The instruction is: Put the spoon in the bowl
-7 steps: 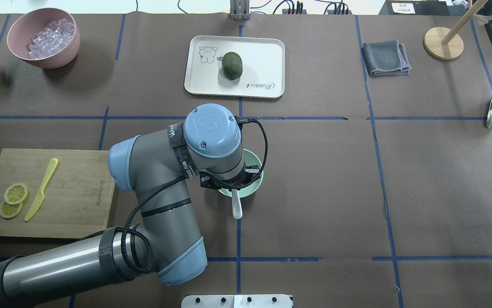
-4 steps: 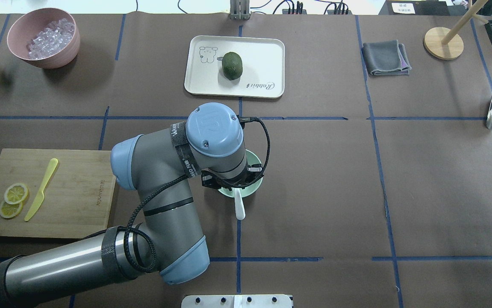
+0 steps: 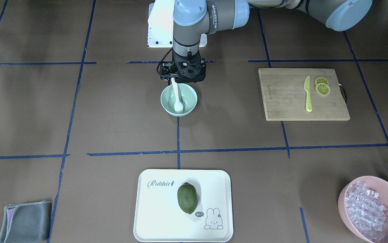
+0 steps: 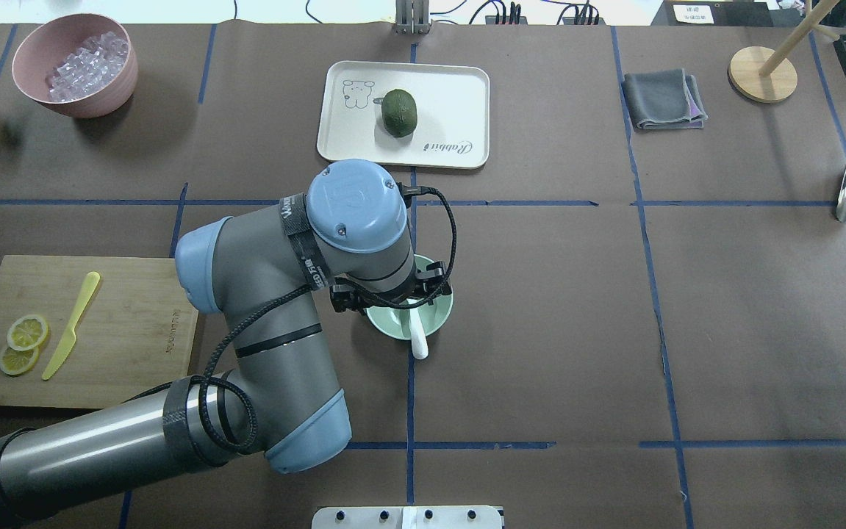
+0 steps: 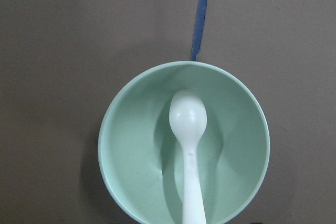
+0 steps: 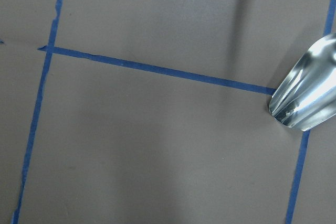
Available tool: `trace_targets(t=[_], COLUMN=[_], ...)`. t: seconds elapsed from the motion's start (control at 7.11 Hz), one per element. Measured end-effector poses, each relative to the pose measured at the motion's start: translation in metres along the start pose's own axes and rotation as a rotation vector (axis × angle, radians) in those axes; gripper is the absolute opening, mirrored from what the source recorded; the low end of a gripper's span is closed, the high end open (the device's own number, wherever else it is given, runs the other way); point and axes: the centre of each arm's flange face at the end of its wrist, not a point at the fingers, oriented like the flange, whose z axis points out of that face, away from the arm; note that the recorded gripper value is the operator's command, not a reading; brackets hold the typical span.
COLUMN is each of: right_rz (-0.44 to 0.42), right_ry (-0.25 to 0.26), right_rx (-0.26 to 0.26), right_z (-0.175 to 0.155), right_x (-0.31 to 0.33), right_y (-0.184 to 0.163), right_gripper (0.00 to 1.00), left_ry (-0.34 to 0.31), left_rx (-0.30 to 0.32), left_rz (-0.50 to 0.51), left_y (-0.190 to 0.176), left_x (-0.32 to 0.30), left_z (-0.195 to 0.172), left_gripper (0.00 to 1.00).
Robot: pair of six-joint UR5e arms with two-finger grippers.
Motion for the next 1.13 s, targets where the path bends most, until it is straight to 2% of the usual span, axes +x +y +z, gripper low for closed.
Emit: trace_targets(t=[0.28, 0.56, 0.84, 1.13], right_rz=[-0.010, 0.010, 0.108, 0.188], right_ry=[-0.030, -0.021, -0.018, -0.025], right_rx=[0.033, 0.063, 0.070, 0.032], right_z=[0.024, 0.038, 0.016, -0.013], right_x=[0.059, 0.127, 0.160, 0.150], right_y=[0.014, 0.039, 0.049, 0.042], right_gripper=[1.00, 1.00, 1.00, 1.00], left_ry=[-0.036, -0.027, -0.065, -0.097], left_rx=[0.008, -0.011, -0.014, -0.036], left_rz=[0.069, 0.133, 0.203, 0.271], left_y=[-0.017, -0.041, -0.082, -0.120], left_x=[-0.061, -0.153, -0.240, -0.339], left_z=[-0.040, -0.089, -0.110, -0.128], left_gripper=[1.00, 1.00, 1.00, 1.00])
